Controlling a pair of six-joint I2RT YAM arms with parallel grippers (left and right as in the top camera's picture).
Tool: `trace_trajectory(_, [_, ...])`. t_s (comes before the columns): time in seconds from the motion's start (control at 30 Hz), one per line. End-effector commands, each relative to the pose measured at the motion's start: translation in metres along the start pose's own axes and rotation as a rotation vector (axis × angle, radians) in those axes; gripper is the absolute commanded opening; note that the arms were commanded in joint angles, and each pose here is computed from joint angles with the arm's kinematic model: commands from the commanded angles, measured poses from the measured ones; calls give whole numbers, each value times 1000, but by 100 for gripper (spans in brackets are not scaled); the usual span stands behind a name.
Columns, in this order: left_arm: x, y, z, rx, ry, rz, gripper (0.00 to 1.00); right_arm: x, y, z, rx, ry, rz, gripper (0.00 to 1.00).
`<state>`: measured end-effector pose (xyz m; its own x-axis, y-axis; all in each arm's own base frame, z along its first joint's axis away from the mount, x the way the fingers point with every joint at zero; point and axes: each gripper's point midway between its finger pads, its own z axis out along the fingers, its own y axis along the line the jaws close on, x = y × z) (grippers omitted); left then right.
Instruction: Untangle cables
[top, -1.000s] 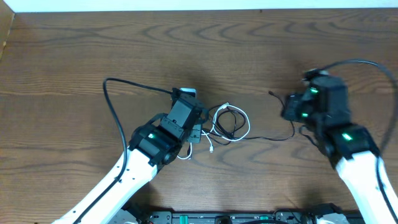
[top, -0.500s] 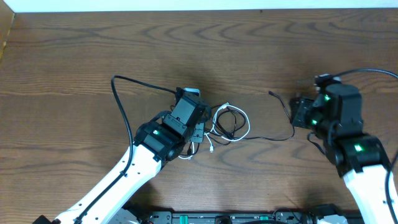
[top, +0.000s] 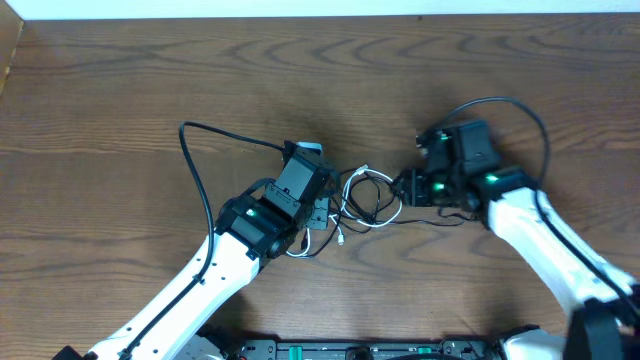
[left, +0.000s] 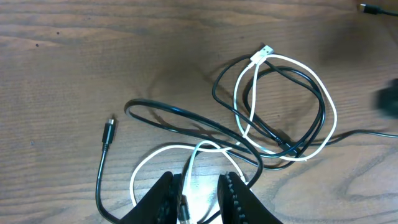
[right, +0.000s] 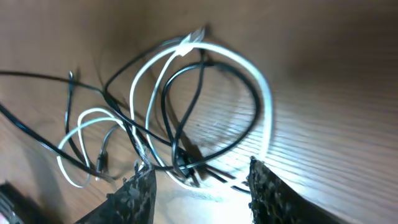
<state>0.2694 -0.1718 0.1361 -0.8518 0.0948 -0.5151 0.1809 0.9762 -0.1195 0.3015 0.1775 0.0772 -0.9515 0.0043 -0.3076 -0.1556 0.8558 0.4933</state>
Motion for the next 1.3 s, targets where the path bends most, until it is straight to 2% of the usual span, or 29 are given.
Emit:
trace_trajectory(0.0, [-1,0,0,-4,3,8,25,11,12,19,-44,59,-41,44])
trace_trajectory(0.23, [-1,0,0,-4,3,8,25,26,23,56,-60,120,-96,44])
trace_trajectory(0.3, [-1,0,0,-4,3,8,25,29,25,64,-63,127,-100,41])
trace_trajectory(0.33, [-1,0,0,-4,3,8,25,30,26,67,-65,129,-103,37])
trace_trajectory(0.37, [-1,0,0,-4,3,8,25,30,28,70,-68,130,-107,28])
trace_trajectory(0.43, [0,1,0,-5,4,8,25,30,29,74,-72,129,-97,4])
trace_trajectory(0.47, [0,1,0,-6,7,8,25,30,29,75,-72,128,-80,1])
trace_trajectory(0.57, [3,2,0,-11,17,10,25,28,37,72,-111,124,-70,1])
trace_trajectory(0.77, [4,3,0,-13,22,11,25,4,78,38,-350,53,-129,1])
trace_trajectory(0.97, [4,-8,0,45,30,8,25,-30,112,-29,-473,-137,-231,1])
trace_trajectory(1.27, [-15,-37,-3,192,-36,0,26,-48,151,-124,-514,-423,-380,1])
